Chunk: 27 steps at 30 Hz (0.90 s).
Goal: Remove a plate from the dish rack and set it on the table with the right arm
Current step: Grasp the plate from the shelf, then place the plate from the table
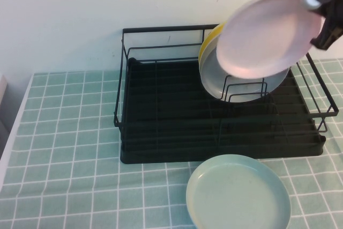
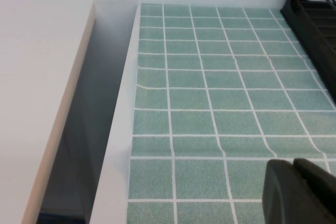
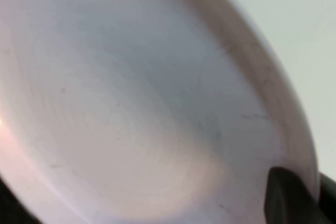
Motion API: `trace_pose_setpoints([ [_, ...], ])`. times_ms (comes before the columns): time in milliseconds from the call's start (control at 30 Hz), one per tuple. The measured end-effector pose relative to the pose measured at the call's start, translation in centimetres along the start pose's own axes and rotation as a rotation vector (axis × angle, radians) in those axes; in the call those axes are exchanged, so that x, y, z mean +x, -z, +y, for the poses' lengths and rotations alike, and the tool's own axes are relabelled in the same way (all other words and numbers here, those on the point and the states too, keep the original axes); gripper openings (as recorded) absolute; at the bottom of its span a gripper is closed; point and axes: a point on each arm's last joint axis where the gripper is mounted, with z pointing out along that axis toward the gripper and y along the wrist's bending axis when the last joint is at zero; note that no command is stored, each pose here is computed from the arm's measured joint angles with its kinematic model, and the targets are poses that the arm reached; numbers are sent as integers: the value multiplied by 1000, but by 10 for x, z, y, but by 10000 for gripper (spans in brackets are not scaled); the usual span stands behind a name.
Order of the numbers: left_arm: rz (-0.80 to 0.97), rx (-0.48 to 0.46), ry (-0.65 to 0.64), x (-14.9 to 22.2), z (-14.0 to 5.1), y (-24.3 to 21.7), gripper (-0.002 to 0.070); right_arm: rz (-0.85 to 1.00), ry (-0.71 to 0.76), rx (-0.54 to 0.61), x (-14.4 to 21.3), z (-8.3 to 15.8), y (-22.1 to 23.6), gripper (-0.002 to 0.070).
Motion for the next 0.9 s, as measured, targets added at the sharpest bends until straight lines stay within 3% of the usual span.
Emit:
trace_pose_setpoints([
  [233,0,0,0,0,0,0,-3,-175,-85,111,-46,-21,76,13],
  [433,0,0,0,0,0,0,-3,-298,-334,15,-76,-15,148,13],
  [533,0,0,0,0,0,0,-3,-210,-424,-106,-74,-2,163,13],
  [900,0,0,0,0,0,0,-3,376,-615,-504,-31,47,175,13],
])
